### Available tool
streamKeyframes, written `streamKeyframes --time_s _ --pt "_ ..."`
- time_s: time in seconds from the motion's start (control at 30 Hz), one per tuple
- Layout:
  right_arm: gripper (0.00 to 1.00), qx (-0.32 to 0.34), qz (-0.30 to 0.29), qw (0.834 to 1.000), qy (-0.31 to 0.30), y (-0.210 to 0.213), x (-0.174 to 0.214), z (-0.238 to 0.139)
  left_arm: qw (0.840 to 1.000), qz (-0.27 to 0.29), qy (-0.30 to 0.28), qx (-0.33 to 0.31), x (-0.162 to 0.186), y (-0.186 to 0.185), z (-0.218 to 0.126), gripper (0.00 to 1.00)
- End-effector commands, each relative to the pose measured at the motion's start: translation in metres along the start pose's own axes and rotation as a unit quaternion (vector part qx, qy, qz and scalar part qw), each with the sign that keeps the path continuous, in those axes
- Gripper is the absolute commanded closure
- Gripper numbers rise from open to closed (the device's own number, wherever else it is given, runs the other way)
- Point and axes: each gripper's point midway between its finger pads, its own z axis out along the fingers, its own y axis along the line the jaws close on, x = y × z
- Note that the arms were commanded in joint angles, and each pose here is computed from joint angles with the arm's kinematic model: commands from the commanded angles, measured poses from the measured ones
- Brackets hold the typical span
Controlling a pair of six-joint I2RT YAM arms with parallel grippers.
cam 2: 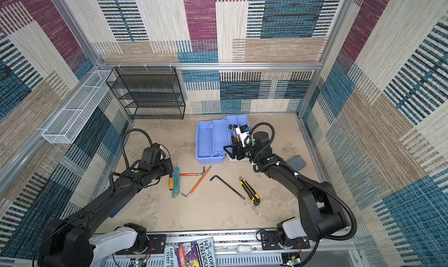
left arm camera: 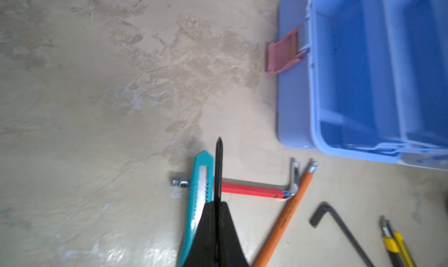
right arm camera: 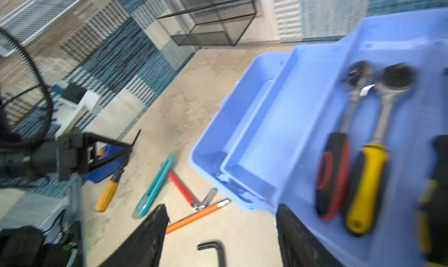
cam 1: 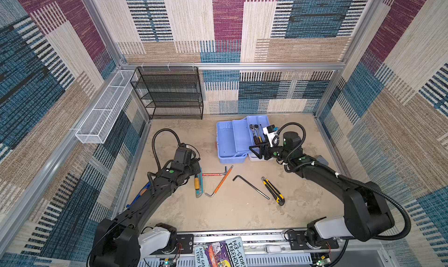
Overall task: Pack the tool kit
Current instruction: 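Lift the wooden-handled screwdriver with left and pass it to the right gripper, then carry the wooden-handled screwdriver over the top tray with right while left draws back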
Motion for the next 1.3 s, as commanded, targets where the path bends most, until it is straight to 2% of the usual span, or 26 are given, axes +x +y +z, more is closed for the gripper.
streamKeyframes --time_s 0.0,0.17,0.37,0.93,1.17,1.27 --pt "0.27 -0.078 0.006 0.997 -0.013 0.039 -0.003 0.004 0.995 -0.014 -0.042 0.091 -0.036 -0.047 -0.008 1.00" --pt "0.26 -0.137 0.019 0.990 0.000 0.073 0.014 0.015 0.985 0.000 -0.079 0.152 -0.065 -0.091 -0.019 1.00" --pt "0.26 -0.162 0.027 0.986 0.008 0.089 0.021 0.034 0.977 0.006 -0.089 0.194 -0.071 -0.129 -0.018 1.00" --pt "0.27 -0.201 0.038 0.979 0.025 0.112 0.025 0.076 0.966 0.001 -0.117 0.229 -0.075 -0.164 -0.015 1.00" --pt "0.40 -0.205 0.041 0.977 0.034 0.115 0.028 0.084 0.963 -0.007 -0.124 0.241 -0.076 -0.171 -0.015 1.00" --pt "0.48 -0.203 0.040 0.978 0.030 0.115 0.024 0.084 0.961 -0.004 -0.125 0.246 -0.074 -0.173 -0.016 1.00"
